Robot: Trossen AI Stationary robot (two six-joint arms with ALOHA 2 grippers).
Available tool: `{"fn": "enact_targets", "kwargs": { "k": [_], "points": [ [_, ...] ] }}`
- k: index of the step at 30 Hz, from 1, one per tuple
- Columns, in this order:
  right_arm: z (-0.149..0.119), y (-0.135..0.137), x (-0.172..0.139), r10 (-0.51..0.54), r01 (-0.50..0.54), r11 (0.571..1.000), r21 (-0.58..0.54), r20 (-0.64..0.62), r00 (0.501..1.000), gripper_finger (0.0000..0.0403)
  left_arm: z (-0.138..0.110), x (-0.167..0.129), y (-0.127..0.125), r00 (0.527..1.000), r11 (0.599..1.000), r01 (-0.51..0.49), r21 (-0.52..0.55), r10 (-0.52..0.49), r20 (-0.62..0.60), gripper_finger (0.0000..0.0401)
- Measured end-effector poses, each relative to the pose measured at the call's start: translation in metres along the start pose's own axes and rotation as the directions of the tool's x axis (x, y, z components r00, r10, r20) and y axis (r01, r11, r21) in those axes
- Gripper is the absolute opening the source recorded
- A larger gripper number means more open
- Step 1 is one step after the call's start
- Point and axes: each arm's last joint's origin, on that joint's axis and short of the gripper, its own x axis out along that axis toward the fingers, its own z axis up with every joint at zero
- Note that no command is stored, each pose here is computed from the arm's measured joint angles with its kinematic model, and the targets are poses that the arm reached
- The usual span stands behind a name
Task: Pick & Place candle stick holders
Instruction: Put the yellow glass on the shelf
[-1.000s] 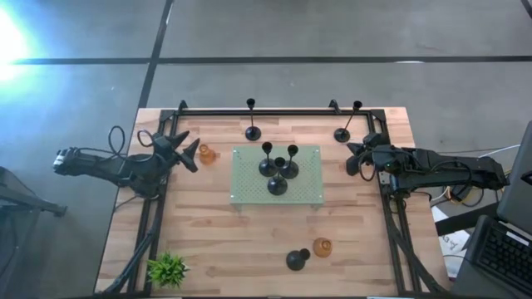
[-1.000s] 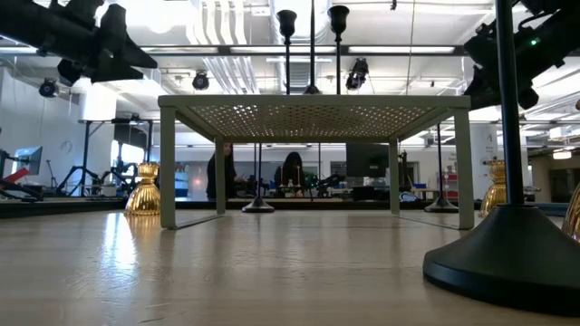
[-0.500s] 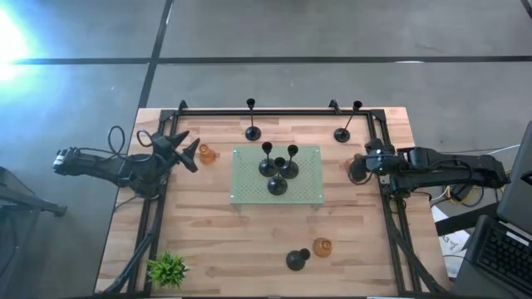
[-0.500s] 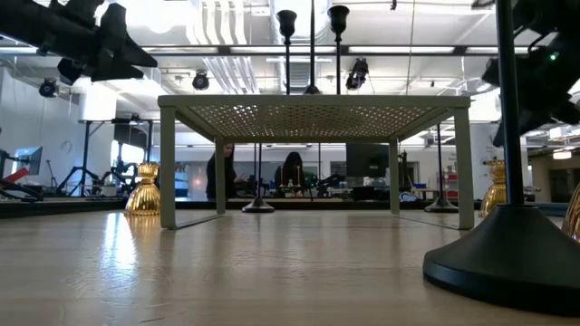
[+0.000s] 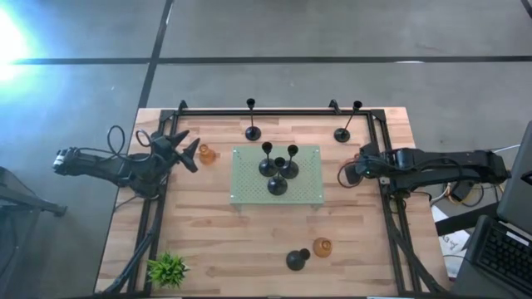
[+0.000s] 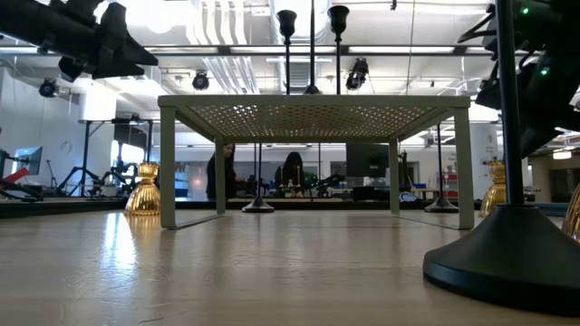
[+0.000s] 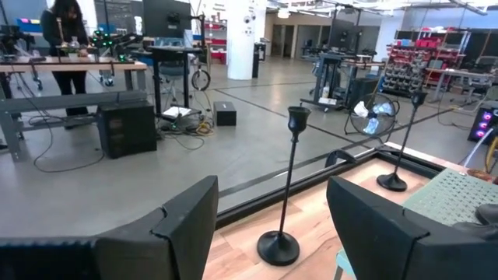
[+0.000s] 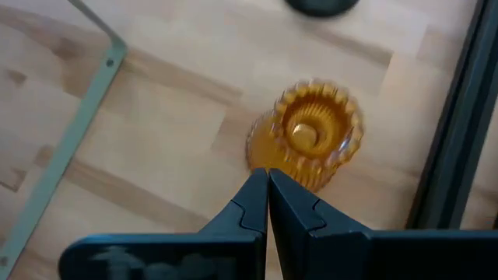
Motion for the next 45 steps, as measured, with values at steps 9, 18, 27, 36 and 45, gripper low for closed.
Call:
{"fn": "enact_targets", "kwargs": {
  "k": [9, 18, 27, 36, 45],
  "points": [
    [-0.010, 0.003, 0.001, 0.028, -0.030, 0.999, -0.022, -0.063, 0.998, 0.0008, 0.000, 0.000, -0.001, 0.999, 0.999, 0.039, 0.000, -0.039, -0.006, 0.0245],
    [-0.020, 0.011, -0.009, 0.121, -0.146, 0.975, -0.169, -0.152, 0.981, 0.0008, 0.000, 0.000, -0.001, 0.999, 0.999, 0.043, -0.003, -0.043, -0.007, 0.0245],
    [-0.031, 0.007, -0.012, 0.082, -0.133, 0.936, -0.325, -0.167, 0.983, 0.0008, 0.000, 0.000, -0.002, 0.999, 0.999, 0.044, -0.004, -0.044, -0.007, 0.0245],
    [-0.030, 0.004, -0.009, 0.042, -0.057, 0.967, -0.249, -0.065, 0.997, 0.0008, -0.002, 0.000, -0.002, 0.999, 0.999, 0.047, 0.000, -0.047, -0.010, 0.0245],
    [-0.020, 0.008, -0.019, 0.064, -0.060, 0.974, -0.218, 0.008, 0.998, 0.0057, 0.001, 0.000, -0.002, 0.999, 0.999, 0.050, -0.011, -0.050, 0.010, 0.0245]
  ]
}}
